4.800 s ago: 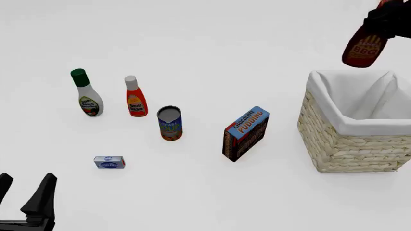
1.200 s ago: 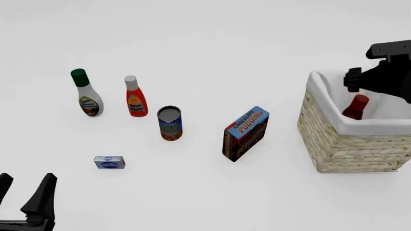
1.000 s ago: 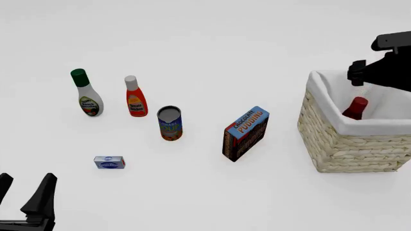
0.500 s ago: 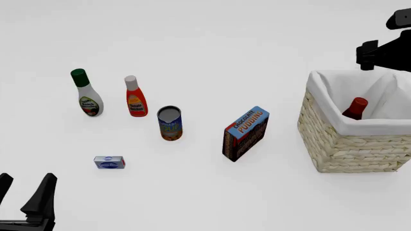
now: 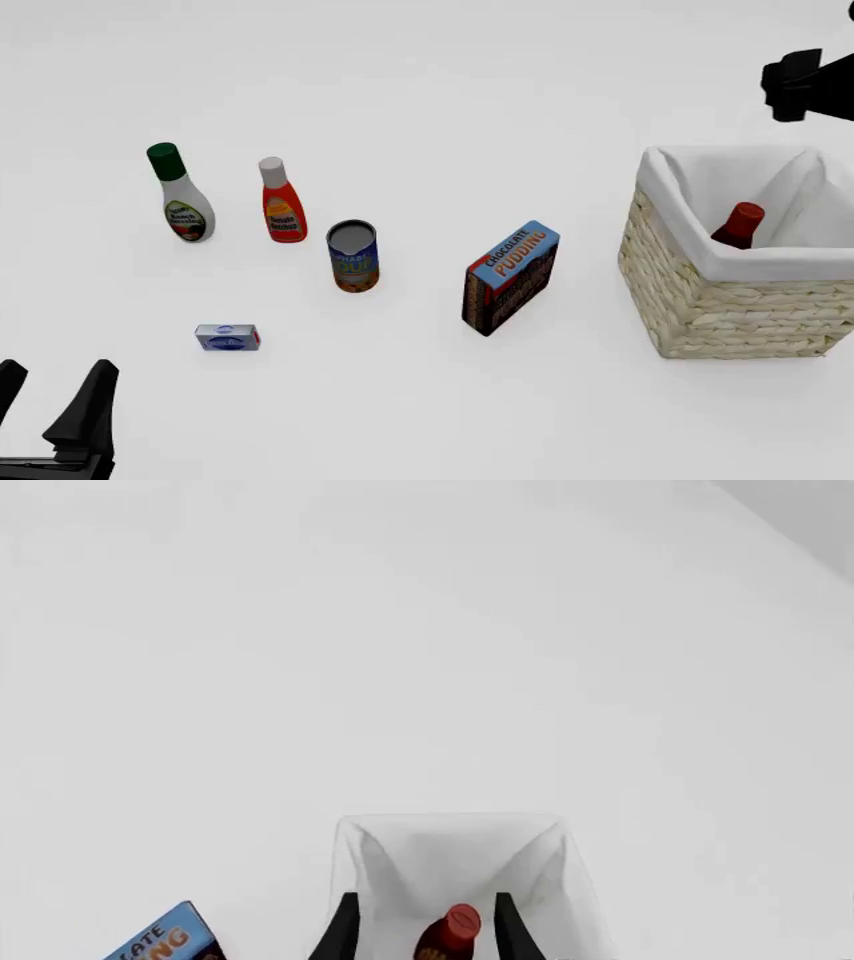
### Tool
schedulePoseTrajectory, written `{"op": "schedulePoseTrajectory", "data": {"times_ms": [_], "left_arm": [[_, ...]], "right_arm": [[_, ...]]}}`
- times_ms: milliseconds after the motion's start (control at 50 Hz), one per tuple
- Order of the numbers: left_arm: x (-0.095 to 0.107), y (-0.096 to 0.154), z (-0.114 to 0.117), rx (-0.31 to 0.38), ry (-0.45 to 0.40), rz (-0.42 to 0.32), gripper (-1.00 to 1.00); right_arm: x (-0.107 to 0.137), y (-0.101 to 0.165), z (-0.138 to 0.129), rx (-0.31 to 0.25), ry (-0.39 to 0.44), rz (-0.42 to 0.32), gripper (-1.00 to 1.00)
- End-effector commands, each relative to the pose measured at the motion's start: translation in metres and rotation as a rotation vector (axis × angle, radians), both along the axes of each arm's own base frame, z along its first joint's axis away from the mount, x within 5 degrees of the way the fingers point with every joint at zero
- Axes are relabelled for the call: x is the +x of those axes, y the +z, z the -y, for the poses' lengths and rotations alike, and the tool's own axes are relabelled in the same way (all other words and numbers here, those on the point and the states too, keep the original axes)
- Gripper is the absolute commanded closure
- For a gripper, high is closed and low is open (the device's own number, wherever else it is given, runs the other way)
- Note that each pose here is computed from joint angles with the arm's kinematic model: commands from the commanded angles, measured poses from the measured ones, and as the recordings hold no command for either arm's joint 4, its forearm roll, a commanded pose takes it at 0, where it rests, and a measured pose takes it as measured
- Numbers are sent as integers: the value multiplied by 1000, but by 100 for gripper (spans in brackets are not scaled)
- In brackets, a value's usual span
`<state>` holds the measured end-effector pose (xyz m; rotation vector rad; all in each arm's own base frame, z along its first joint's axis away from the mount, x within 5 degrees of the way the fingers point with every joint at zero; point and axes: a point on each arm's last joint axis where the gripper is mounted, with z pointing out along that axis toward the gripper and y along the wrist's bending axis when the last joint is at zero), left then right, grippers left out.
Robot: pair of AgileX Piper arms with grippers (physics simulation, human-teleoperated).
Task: Pick the bbq sauce and place it in the basket.
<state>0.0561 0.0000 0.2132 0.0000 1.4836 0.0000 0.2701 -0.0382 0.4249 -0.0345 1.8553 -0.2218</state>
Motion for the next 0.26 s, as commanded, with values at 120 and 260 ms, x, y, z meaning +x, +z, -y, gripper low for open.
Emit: {"op": "schedulePoseTrajectory", "data": {"times_ms": [120, 260], "left_arm": [[0, 0, 0, 0, 0, 0, -100], [0, 0, 0, 0, 0, 0, -100]], "right_arm": [[-26, 15, -4, 21, -4, 48, -100], [-34, 21, -5, 24, -6, 65, -100]]}}
